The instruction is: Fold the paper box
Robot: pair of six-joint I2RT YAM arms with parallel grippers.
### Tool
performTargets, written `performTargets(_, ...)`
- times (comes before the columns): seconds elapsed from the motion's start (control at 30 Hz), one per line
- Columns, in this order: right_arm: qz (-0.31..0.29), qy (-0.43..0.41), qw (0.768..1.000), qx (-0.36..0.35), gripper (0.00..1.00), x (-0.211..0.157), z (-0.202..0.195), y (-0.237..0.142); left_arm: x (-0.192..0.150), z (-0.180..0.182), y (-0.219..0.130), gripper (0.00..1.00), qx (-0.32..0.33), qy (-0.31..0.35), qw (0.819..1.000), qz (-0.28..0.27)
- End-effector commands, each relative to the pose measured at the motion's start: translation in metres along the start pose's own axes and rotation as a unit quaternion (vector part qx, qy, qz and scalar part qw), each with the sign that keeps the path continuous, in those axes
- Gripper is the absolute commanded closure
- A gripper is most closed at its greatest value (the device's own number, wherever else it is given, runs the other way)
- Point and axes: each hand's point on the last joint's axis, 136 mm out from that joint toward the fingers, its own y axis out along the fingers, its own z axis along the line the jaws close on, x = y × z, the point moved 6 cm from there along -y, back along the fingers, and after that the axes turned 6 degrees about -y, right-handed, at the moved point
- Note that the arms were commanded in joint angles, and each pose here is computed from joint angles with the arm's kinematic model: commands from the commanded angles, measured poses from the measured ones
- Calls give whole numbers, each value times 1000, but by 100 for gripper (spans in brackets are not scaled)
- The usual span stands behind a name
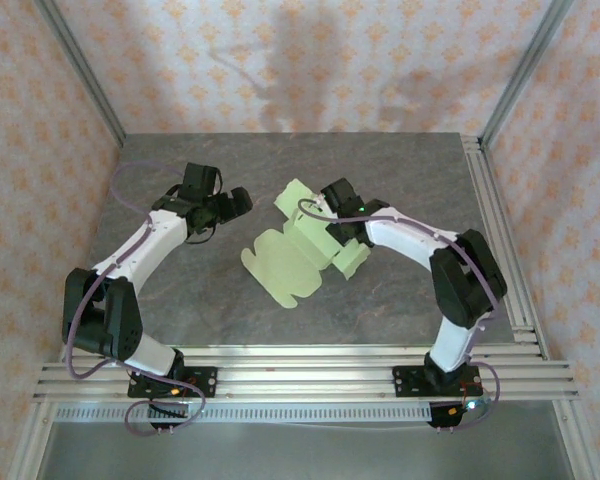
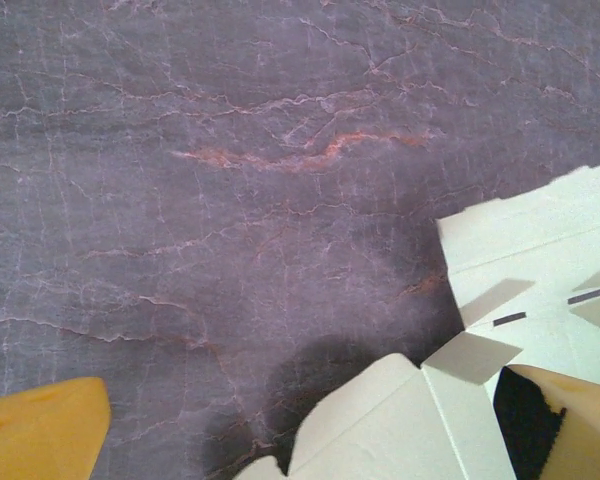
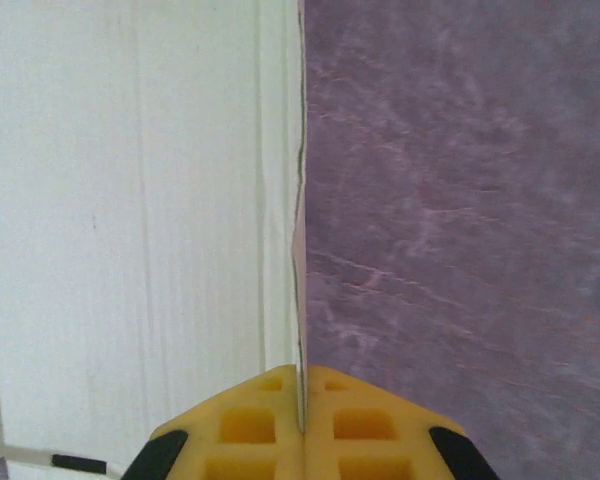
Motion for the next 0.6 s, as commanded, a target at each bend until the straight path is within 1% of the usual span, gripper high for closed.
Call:
performTargets(0.0,-11,-54,990,-131,100,7,-10,-15,12,5,-8,0,-3,-18,999,-28)
performTargets(0.07,-13,-76,983,-167,100,9,-7,-18,13,10,-5,0,-1,-31,999,-24)
performTargets(0.2,-22,-102,971,-213,100,16,-3,-27,16,19,-5,0,2,-50,998,-36)
performTargets(0.3,-35,-123,955,-269,100,22,0,-32,18,18,-6,0,-7,-51,998,-40)
performTargets(0.43,-38,-150,941,-301,100,24,0,-33,26,15,-3,0,-12,-46,998,-46)
performTargets(0.57,-55,-176,921,-342,100,30,1,-34,44,13,6,0,-14,-40,998,-38)
